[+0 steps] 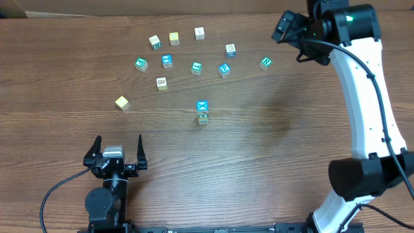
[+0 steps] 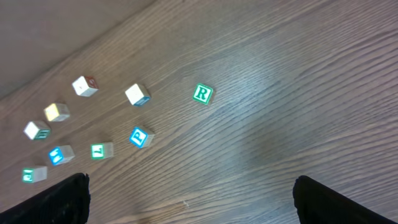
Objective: Form a tower
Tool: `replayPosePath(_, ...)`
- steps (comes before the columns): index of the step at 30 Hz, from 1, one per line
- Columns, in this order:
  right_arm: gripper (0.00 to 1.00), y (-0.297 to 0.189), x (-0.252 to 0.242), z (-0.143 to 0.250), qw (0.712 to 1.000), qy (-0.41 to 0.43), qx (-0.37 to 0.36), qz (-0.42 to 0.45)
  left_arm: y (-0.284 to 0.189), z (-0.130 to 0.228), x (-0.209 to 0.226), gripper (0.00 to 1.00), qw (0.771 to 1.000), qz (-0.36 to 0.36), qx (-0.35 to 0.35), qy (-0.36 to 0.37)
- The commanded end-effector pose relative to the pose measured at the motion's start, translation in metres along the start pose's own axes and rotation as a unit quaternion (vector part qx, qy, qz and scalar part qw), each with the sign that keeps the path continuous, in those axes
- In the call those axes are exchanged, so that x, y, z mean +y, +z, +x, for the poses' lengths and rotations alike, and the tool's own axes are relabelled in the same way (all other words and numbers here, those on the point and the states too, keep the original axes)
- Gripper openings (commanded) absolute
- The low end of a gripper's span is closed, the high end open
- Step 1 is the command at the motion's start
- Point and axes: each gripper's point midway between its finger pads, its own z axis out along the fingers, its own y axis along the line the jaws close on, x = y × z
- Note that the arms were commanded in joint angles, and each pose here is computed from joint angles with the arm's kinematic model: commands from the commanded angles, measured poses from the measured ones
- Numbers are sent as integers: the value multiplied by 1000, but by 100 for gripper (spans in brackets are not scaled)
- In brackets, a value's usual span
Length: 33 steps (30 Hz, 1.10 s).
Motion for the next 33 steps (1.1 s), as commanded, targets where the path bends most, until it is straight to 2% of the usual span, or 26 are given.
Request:
replayPosePath(1,100,-1,3,-3,1000,-3,-7,-4,0,-1,0,100,1000,0,-4,14)
replayPosePath(12,100,5,-13,14,990,-136,27,28,0,-1,0,100,1000,0,-4,14)
replayPosePath(21,100,24,-28,37,987,-153,31,30,0,-1,0,99,1000,0,-4,13)
replayPosePath(33,100,98,-81,120,983,-164,69,48,0,-1,0,100,1000,0,-4,13)
